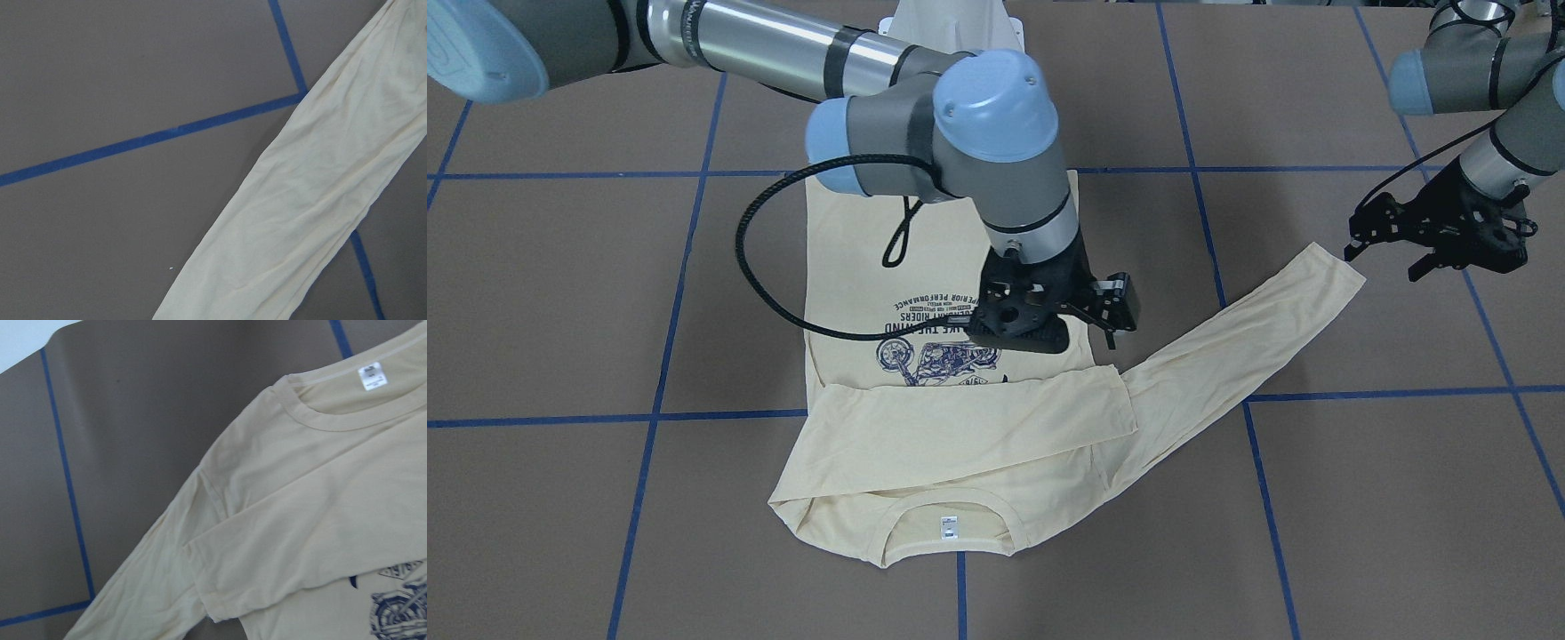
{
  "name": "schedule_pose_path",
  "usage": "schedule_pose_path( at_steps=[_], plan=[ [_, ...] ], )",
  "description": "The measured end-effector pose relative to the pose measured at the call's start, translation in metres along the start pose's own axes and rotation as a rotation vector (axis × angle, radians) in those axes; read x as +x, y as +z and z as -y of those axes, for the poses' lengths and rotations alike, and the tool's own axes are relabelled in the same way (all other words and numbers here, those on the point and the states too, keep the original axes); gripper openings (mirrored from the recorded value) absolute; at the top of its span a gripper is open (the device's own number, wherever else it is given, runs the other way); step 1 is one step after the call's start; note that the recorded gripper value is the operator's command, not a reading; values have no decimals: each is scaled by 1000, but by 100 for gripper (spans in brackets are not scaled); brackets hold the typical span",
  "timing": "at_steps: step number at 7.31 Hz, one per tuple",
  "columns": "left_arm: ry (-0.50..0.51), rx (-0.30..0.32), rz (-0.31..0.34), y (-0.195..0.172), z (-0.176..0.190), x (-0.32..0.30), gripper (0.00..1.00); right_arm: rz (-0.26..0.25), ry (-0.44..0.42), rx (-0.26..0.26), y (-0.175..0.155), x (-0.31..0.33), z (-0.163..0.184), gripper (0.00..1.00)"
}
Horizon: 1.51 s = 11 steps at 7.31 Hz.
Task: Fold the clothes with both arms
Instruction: 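Release the sleeve and lift the right gripper away from the shirt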
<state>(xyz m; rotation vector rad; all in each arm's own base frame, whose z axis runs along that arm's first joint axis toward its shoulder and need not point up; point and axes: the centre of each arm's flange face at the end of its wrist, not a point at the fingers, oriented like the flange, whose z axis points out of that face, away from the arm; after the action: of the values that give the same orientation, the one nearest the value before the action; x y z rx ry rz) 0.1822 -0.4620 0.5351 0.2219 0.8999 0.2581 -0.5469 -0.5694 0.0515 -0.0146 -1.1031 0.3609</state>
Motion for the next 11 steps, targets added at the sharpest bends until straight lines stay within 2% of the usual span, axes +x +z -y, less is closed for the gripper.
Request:
schedule_pose_path(
  at_steps=[2,4,7,8,11],
  plan=[
    [17,2,2,35,-19,-34,82,3,-3,-23,-43,115,24,99],
    [24,8,-7,50,-29,-49,68,9,-9,-22,-81,189,34,99],
    [31,-57,-49,72,-39,-41,61,11,-7,-14,-92,206,36,99],
    [31,-74,-59,78,-41,-40,56,10,-7,-10,-92,208,36,99],
    [30,-90,-64,83,-46,-44,55,6,-5,-4,-90,210,36,100]
  ],
)
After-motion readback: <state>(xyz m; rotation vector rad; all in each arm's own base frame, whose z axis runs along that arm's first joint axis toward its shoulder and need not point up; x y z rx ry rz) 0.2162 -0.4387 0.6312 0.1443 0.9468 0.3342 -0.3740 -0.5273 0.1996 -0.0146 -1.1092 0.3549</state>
